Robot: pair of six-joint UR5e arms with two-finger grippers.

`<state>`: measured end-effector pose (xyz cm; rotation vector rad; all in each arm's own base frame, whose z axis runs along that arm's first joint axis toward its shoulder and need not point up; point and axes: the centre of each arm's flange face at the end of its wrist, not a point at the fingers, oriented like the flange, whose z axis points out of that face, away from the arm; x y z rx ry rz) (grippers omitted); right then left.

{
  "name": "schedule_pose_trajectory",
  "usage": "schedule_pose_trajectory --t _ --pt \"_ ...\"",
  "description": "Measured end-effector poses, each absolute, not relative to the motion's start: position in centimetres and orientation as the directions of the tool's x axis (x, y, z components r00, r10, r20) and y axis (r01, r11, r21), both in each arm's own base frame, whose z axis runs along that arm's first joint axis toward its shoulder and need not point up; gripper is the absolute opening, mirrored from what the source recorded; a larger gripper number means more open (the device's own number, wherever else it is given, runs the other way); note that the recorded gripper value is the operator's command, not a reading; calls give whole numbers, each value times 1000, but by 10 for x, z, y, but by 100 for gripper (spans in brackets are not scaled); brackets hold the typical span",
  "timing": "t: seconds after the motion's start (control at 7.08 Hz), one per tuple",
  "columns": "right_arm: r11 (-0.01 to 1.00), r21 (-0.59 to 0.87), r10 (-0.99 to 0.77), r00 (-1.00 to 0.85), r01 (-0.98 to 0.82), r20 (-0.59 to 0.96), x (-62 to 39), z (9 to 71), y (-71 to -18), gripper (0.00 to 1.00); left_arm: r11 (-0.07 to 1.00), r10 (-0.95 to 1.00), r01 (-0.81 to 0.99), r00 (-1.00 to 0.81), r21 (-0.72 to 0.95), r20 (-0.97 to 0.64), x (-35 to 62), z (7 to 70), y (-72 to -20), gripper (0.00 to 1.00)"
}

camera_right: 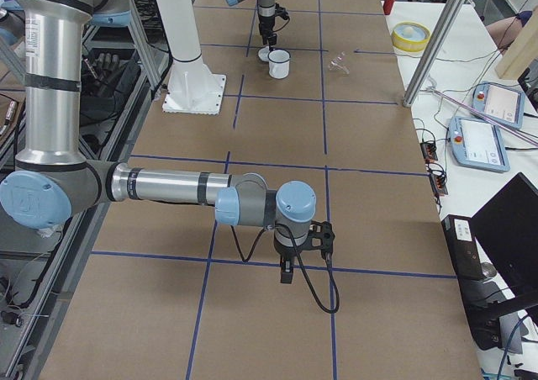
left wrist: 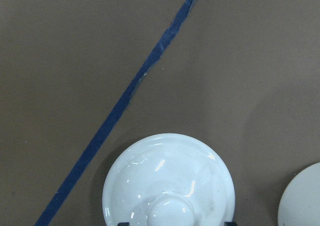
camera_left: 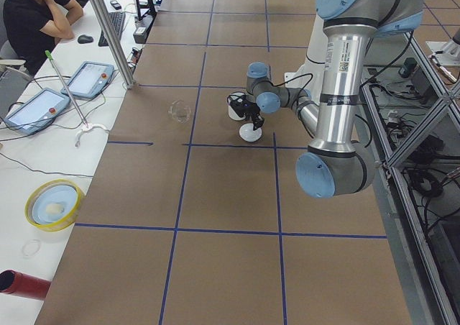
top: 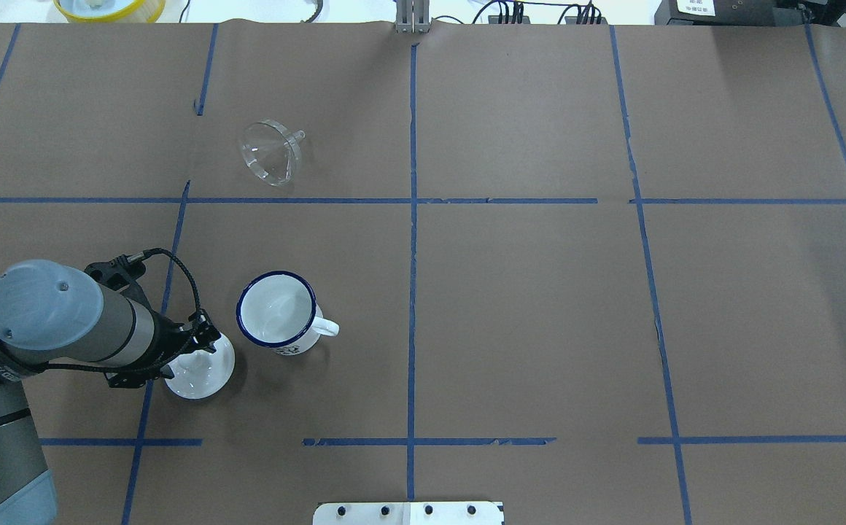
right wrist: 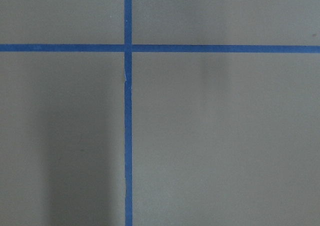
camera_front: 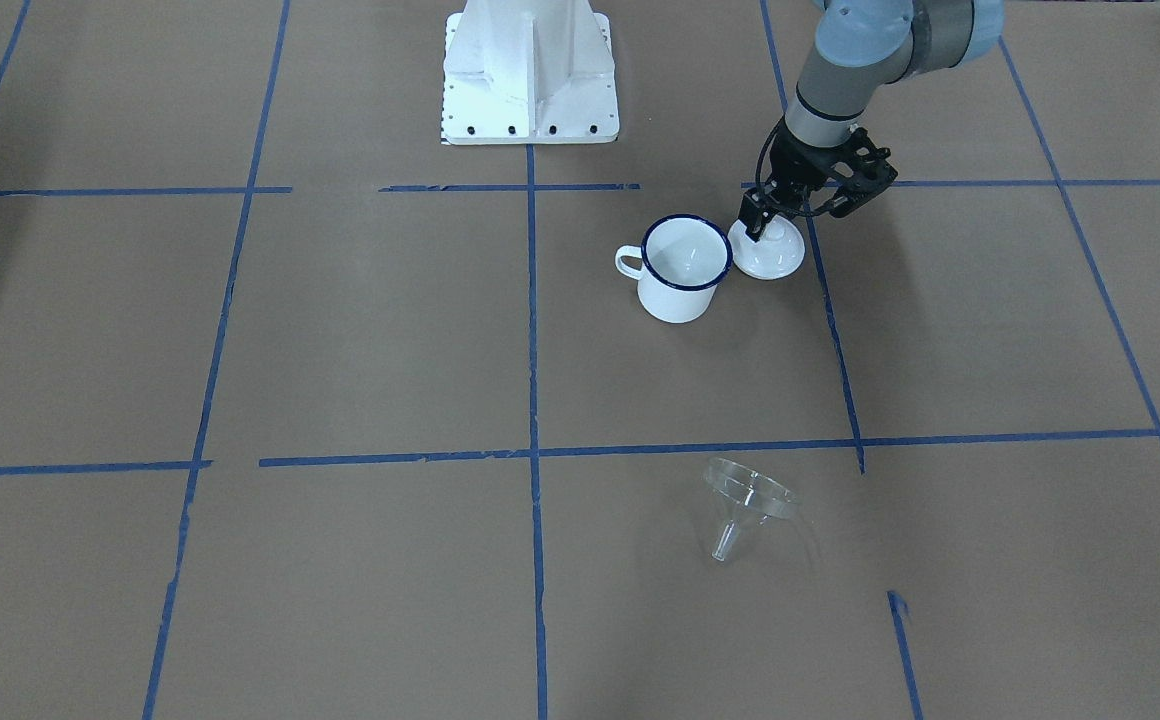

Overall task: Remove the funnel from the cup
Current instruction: 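Lift the white lid with the left gripper and carry it over the mug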

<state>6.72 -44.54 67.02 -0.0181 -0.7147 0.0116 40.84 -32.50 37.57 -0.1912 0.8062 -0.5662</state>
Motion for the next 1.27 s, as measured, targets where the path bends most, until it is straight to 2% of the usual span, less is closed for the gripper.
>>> schedule_pose_trajectory --t 0.42,0.57,0.71,0.85,1.27 --pt "1000 -20 17 755 -4 655 67 670 -445 100 835 -547 412 559 -364 -623 411 383 -327 61" --pt "1000 -20 16 755 -4 655 67 670 -445 100 835 -549 414 561 -364 -620 412 386 -328 44" --pt "1000 -20 16 755 -4 655 67 670 -445 100 834 -550 415 562 -365 -618 412 387 -328 11" --pt "1000 -20 16 755 -4 655 67 670 -445 100 832 -552 417 561 -366 -617 412 387 -328 0" --pt "1000 -20 17 755 -4 655 67 670 -445 100 826 -560 422 540 -374 -628 402 371 -329 0"
